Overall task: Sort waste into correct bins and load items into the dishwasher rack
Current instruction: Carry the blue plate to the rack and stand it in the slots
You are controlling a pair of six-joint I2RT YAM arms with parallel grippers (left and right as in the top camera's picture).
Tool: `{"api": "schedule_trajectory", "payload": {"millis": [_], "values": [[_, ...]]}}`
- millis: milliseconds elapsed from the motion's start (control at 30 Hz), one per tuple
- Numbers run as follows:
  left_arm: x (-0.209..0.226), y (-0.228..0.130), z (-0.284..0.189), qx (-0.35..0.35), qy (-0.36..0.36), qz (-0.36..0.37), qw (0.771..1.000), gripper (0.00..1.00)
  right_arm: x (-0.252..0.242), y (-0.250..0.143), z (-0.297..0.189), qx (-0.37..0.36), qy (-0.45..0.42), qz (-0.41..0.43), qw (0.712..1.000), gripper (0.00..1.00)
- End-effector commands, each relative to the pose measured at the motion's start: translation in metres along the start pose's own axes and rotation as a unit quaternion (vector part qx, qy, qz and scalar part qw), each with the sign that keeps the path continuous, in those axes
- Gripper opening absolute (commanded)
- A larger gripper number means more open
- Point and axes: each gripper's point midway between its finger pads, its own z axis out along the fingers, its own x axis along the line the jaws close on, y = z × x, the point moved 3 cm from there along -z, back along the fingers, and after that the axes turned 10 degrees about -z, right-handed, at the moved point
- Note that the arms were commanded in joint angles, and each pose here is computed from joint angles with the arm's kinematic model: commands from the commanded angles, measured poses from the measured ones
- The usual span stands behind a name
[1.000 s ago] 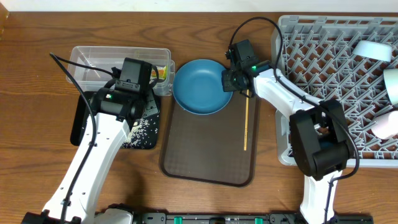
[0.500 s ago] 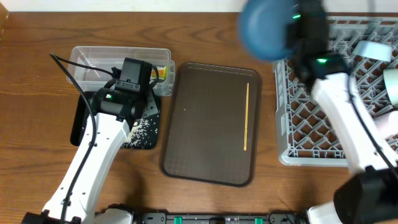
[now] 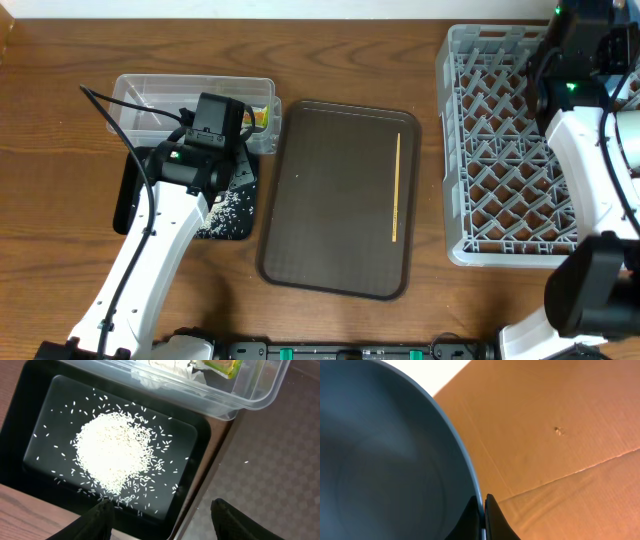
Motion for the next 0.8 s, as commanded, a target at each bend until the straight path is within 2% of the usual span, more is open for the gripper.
{"api": "schedule_trajectory", "payload": {"millis": [0,200,400,567,767], "values": [[0.002,0.005,-0.003,-0.011,0.004,-0.007,1.000,0.65,0.017,-0.008,0.010,0.025,-0.006,-0.049,0.998,0.01],[0.001,0.004,-0.003,-0.008,0.001,-0.007,1.000,0.65,0.043,-0.020,0.015,0.043,0.015,-0.074,0.996,0.01],[0.001,0.004,-0.003,-0.007,-0.001,-0.007,1.000,0.65,0.048,-0.022,0.012,0.047,0.021,-0.071,0.996,0.01],[0.001,0.004,-0.003,-0.007,-0.001,-0.007,1.000,0.65,0.062,-0.019,-0.003,0.041,0.040,-0.092,0.994,0.02],[0.001,0.003,-0.003,-0.006,-0.001,-0.006,1.000,0.65,0.087,-0.020,-0.032,0.038,0.075,-0.075,0.994,0.04]]}}
